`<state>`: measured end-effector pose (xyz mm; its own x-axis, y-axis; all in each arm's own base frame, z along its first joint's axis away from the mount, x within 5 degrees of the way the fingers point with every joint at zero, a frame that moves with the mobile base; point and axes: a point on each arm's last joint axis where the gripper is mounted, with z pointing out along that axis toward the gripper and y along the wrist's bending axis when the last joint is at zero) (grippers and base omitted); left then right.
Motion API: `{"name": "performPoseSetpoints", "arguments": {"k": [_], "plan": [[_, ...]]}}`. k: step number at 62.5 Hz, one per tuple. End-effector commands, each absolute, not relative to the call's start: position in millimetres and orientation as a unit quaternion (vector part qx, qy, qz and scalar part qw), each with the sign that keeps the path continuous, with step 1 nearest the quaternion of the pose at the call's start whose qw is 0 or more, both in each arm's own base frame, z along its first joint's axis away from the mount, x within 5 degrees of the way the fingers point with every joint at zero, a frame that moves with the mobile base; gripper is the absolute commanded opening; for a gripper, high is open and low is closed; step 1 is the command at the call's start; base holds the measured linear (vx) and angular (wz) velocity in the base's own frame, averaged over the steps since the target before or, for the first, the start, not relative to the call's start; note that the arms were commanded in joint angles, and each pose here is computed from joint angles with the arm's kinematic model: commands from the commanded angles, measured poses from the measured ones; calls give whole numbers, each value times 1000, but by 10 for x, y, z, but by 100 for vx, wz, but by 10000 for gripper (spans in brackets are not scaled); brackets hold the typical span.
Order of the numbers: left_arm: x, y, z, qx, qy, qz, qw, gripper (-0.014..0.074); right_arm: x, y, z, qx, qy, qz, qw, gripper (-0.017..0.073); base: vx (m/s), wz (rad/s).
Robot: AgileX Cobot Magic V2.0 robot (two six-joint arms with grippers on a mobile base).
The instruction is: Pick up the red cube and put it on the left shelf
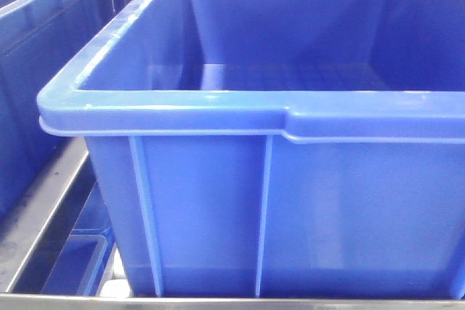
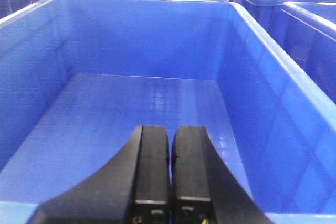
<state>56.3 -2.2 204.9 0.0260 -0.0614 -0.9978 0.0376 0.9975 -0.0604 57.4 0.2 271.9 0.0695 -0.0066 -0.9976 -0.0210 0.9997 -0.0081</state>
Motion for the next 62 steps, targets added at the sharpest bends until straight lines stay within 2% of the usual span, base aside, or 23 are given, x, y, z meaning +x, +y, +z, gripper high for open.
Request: {"name": "performPoseSetpoints", "arguments": {"k": [1, 21, 62], "plan": [[560, -19, 2033, -13, 678, -39, 734, 101, 581, 12, 2776, -11, 636, 0, 771, 57, 0, 0], [560, -19, 2033, -13, 678, -39, 734, 101, 585, -15, 2232, 47, 628, 30, 776, 57, 0, 0], [560, -19, 2033, -13, 678, -39, 734, 101, 526, -22, 2208, 48, 632, 22, 773, 57, 0, 0]]}}
